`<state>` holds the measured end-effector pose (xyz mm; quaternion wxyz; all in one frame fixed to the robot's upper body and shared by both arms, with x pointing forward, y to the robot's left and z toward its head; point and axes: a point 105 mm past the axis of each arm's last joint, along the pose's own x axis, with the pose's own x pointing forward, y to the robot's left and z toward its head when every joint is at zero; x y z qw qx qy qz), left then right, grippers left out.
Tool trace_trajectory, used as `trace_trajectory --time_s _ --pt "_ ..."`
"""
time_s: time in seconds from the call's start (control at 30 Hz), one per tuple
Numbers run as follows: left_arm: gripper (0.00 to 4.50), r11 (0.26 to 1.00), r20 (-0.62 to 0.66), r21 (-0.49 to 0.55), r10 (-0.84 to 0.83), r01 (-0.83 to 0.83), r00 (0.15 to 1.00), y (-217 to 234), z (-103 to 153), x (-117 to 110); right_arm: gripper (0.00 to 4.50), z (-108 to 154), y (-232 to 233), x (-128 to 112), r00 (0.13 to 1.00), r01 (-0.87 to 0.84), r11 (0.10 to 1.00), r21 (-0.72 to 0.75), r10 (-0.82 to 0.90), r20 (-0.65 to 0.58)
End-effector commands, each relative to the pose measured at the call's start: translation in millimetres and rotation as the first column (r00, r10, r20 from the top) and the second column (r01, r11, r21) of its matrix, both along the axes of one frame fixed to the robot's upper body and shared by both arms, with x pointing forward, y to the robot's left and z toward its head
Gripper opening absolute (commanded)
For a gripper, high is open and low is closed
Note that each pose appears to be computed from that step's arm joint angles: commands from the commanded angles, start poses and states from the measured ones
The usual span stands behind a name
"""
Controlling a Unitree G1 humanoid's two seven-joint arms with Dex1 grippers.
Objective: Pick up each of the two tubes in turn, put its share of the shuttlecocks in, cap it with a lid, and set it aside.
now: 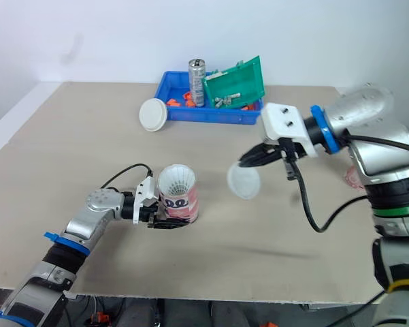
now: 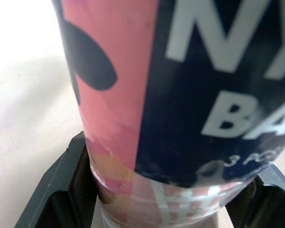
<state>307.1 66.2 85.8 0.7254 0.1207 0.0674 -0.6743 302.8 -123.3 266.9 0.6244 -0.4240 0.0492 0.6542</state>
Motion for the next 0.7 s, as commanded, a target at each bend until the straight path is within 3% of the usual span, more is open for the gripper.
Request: trace_trajectory --time_s 0.03,0.33,0.7 --pt "2.95 0.988 -0.118 0.155 0.041 -0.022 0.992 16.1 -33.3 -0.7 0.09 18.9 35.5 -12.3 0.979 -0.177 0.983 -0.056 0.182 0.095" --pt "2.95 0.98 -0.119 0.199 0.023 0.001 0.993 20.4 -32.9 -0.6 0.09 41.0 81.0 -19.7 0.906 -0.364 0.925 -0.107 0.378 0.192" --pt "2.95 0.969 -0.092 0.246 0.017 0.006 0.996 24.5 -40.0 -1.9 0.09 42.9 91.3 -19.1 0.87 -0.413 0.892 -0.183 0.446 0.211"
